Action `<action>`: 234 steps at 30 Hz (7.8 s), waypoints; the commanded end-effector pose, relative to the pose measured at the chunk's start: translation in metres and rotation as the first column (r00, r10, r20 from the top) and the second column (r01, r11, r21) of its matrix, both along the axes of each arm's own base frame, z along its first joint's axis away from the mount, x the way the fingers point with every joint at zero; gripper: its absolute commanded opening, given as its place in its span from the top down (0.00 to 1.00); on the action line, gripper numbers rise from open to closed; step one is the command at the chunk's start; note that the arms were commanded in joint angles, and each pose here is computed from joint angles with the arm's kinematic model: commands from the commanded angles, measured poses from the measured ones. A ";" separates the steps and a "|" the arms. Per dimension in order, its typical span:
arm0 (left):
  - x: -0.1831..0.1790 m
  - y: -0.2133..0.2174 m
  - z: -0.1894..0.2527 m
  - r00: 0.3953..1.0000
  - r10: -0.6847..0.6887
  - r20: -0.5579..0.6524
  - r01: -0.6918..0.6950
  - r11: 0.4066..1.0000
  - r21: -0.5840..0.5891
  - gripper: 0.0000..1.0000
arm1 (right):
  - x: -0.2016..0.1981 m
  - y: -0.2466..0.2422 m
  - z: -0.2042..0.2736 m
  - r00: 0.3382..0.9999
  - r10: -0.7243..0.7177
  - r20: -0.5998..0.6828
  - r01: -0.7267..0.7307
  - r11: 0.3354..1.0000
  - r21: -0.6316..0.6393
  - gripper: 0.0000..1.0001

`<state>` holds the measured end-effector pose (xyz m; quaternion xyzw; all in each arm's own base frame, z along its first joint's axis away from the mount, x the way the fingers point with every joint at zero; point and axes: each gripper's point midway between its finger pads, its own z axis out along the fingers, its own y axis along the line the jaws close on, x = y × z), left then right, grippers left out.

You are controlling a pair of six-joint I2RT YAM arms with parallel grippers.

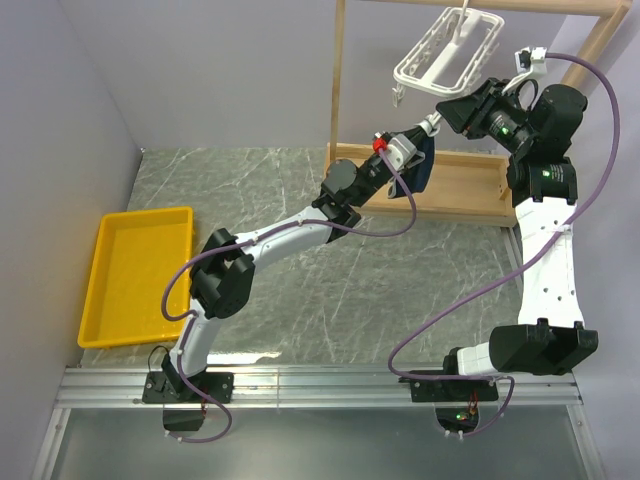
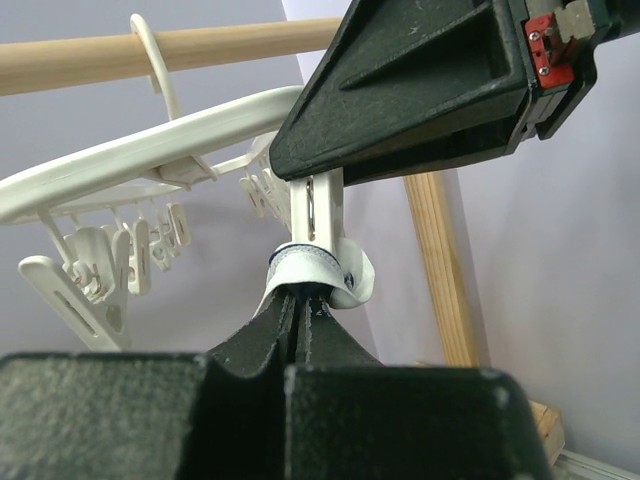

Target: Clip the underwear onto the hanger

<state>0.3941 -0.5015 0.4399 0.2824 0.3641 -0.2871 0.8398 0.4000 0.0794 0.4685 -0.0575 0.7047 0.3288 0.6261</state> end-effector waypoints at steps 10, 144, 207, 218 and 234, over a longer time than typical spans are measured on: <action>-0.021 0.024 0.075 0.993 -0.001 0.118 0.021 0.986 -0.168 1.00 | -0.011 0.006 0.009 0.999 0.041 0.012 -0.041 0.999 0.003 0.60; 0.019 0.037 0.049 0.883 -0.464 -0.075 0.464 0.886 -0.014 0.92 | -0.015 0.033 -0.038 0.922 0.069 0.382 0.066 0.942 -0.328 0.34; 0.011 0.042 0.060 0.796 -0.516 -0.316 0.467 0.856 -0.222 1.00 | 0.042 0.033 -0.041 0.875 0.012 0.484 0.183 0.917 -0.353 0.44; 0.013 0.036 0.048 0.770 -0.507 -0.386 0.447 0.862 -0.239 1.00 | 0.045 0.037 -0.023 0.861 -0.004 0.509 0.182 0.936 -0.301 0.55; 0.001 0.068 0.053 0.803 -0.543 -0.247 0.530 0.839 -0.119 0.70 | 0.038 0.053 -0.030 0.889 0.125 0.441 0.038 0.939 -0.343 1.00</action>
